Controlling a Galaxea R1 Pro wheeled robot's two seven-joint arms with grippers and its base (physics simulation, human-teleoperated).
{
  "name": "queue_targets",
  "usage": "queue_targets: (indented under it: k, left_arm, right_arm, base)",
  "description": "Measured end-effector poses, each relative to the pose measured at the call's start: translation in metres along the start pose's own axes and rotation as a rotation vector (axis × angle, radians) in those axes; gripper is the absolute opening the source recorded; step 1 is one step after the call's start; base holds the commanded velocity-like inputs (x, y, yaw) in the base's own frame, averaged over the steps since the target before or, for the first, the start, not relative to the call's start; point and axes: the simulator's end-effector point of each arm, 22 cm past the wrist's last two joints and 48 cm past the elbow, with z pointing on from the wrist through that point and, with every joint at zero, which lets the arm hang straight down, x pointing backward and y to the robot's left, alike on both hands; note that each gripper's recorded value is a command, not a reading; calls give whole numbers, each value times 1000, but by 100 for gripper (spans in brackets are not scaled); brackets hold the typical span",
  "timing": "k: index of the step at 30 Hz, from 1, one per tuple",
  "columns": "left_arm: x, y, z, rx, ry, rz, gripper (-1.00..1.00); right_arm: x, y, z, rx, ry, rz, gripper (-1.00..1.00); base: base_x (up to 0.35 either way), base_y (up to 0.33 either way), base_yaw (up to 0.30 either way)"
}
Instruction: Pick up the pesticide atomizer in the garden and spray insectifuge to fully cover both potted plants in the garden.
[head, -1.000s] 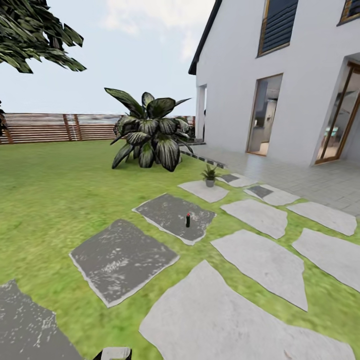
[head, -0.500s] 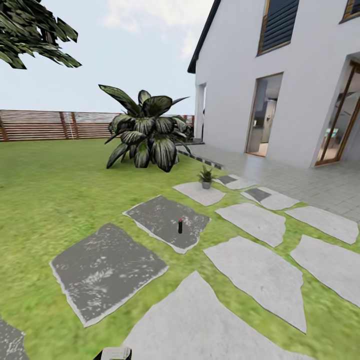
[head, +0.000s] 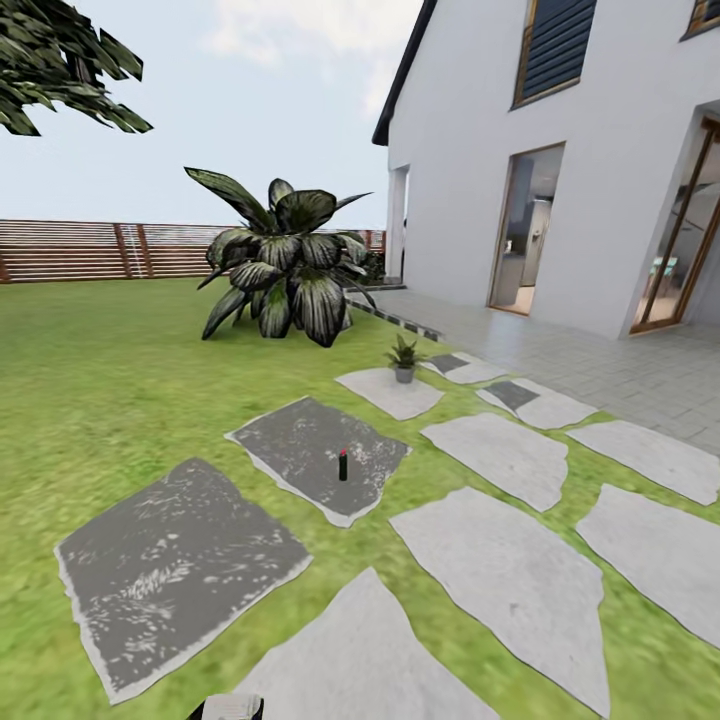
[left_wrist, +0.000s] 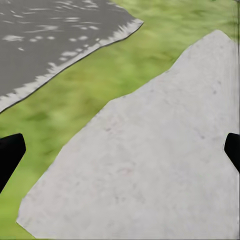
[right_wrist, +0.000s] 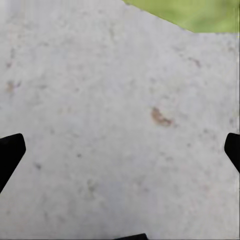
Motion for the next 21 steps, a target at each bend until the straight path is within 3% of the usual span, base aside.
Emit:
queue_targets:
  k: [21]
  left_arm:
    - [0,0,0,0,0,0,100]
  right_arm:
    - [0,0,0,0,0,0,100]
  base:
    - [268,-235,0]
